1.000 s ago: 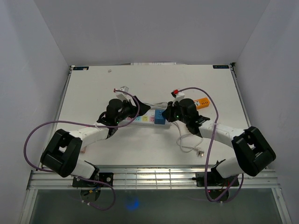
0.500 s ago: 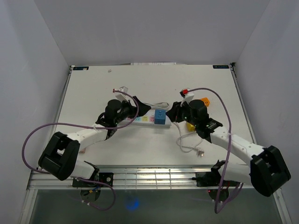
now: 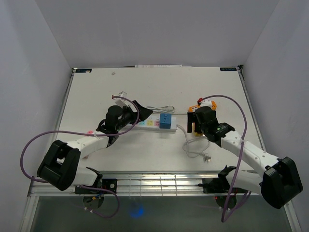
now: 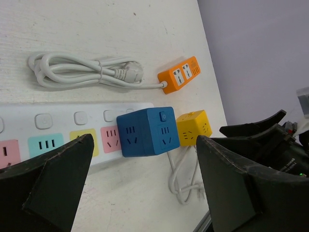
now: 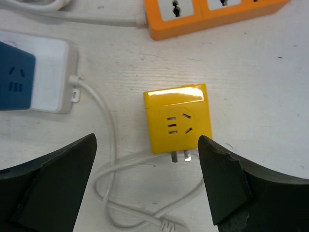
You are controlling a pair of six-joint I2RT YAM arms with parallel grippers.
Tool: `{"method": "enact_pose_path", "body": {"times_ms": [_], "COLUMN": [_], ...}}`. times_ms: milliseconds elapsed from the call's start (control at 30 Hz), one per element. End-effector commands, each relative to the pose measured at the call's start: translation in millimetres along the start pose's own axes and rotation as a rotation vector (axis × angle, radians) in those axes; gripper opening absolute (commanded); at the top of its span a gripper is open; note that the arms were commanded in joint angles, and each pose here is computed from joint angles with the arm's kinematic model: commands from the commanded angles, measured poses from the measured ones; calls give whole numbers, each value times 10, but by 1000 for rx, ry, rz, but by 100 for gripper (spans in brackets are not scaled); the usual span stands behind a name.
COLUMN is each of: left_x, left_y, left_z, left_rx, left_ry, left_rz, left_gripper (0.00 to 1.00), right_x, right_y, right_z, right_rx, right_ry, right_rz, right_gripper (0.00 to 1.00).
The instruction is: Insert the plug
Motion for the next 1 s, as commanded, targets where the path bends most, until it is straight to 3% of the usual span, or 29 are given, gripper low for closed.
{"method": "enact_pose_path", "body": {"times_ms": [0, 333, 467, 567, 733, 867, 967], "left_x": [77, 138, 133, 160, 236, 269, 268], "left_y": [-142, -184, -198, -205, -207, -245, -254], "left_z": [-63, -88, -90, -117, -139, -131, -38], "left_rx": [35, 9, -6, -9, -10, -12, 17], "left_ry": [-29, -47, -39, -65, -106, -139, -89], "left_rz": [67, 87, 97, 92, 92, 171, 248], "left_gripper": [98, 98, 98, 98, 98, 98, 98], "right_x": [-18, -288, -324, -340, -379, -388, -388], "right_y": [-169, -219, -193, -157, -127, -120, -109], "right_z": [-68, -40, -44, -41, -6, 5, 5], "right_rx": [20, 24, 30, 36, 50, 55, 53], "right_ry": [41, 155, 171, 179, 204, 205, 205], "right_rz": [122, 142, 122, 90, 61, 48, 41], "right_gripper": [90, 90, 98, 90, 89, 70, 56]}}
Point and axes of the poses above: each gripper's point midway between its finger pads, its own x axis back along the fingers, its own y axis along the line the jaws close on, z = x × y, the point moved 8 cm from there along x, back along the fingers, and after that the axes turned 5 degrees about x, right-handed, at the moved point
